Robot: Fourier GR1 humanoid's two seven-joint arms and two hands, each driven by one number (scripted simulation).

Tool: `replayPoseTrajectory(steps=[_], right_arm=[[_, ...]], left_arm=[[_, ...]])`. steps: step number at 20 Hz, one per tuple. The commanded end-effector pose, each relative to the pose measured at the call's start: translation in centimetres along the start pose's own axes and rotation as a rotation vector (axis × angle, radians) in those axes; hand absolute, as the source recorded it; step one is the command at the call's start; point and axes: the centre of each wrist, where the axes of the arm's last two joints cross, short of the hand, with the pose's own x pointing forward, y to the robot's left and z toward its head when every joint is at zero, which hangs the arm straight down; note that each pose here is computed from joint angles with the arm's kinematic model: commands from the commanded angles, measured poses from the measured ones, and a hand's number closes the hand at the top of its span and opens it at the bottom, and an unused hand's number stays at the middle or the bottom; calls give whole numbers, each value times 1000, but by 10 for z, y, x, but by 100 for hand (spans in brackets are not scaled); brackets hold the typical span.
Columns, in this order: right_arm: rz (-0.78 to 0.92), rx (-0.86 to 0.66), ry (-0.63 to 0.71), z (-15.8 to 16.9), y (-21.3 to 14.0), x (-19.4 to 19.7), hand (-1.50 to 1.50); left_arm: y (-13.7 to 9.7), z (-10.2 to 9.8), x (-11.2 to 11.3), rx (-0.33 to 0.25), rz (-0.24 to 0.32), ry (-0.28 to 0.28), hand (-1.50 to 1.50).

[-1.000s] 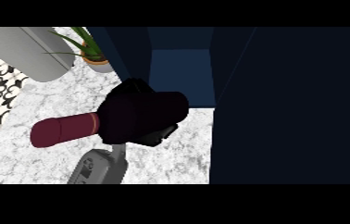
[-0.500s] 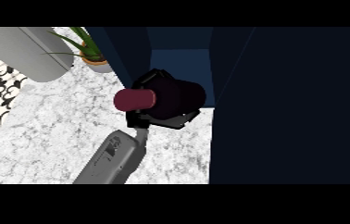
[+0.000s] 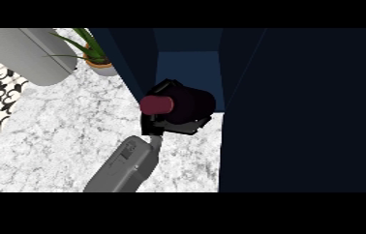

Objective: Pick up the wine, place it into the cabinet and close the cabinet

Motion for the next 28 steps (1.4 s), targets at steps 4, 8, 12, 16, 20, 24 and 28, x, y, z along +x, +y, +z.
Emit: replayPoseTrajectory(steps=[4,8,12,16,20,24,28], right_arm=[[8,8,9,11,-5,3,-150],[3,21,2,2,-16,13,-150],[7,18,-1,-1,2,6,-150],[-21,18,16,-6,4,-9,-150],[-10,-1,12,10,3,-1,-150],[-26,-3,6,1,-11,-7,-150],[-21,9,9,16,15,-14,-150]], left_arm=[[3,6,-20,36,-9,35,150],[16,10,-39,41,0,41,150],[9,3,-36,55,77,46,150],[26,-19,-45,72,148,57,150],[25,-35,-38,37,123,66,150],[26,-28,-47,53,123,76,150],[29,-39,-46,70,122,64,150]])
